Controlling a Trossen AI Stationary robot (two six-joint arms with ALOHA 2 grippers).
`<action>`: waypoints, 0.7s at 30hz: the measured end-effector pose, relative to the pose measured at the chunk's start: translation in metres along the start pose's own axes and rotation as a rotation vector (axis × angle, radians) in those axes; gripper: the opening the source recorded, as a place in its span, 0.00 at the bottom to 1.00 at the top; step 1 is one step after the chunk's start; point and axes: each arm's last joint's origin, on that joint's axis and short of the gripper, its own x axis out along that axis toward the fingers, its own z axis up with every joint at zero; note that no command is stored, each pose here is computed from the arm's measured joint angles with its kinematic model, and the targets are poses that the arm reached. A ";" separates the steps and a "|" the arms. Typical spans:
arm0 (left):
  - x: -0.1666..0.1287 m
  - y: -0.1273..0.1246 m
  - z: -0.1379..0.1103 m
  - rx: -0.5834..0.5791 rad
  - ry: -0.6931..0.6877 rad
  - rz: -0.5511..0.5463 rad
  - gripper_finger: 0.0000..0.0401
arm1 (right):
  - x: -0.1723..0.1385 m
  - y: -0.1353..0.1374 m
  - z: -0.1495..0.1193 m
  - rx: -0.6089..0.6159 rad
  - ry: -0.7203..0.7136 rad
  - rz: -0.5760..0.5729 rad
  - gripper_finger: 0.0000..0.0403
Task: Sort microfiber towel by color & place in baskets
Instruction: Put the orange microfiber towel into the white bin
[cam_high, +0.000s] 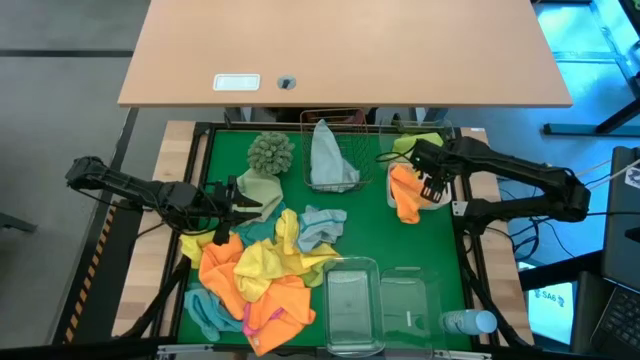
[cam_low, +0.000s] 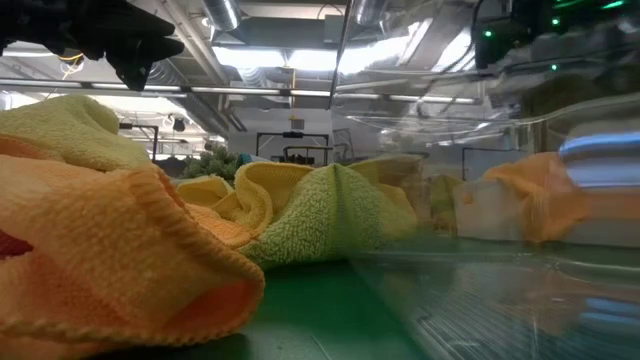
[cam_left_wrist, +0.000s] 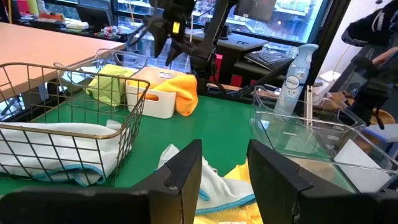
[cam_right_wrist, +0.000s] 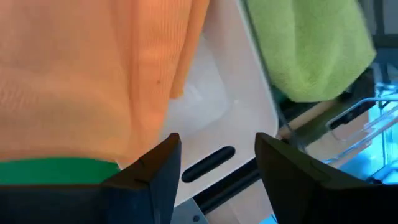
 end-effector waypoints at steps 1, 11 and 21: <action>0.000 0.000 0.000 0.000 -0.001 0.000 0.31 | -0.002 -0.001 0.001 0.003 -0.010 0.002 0.51; 0.000 0.000 0.000 0.000 0.000 0.000 0.31 | -0.014 0.009 0.012 0.089 -0.120 0.436 0.51; 0.000 0.000 0.000 -0.002 -0.001 0.000 0.31 | -0.025 0.039 0.022 0.005 -0.244 0.381 0.51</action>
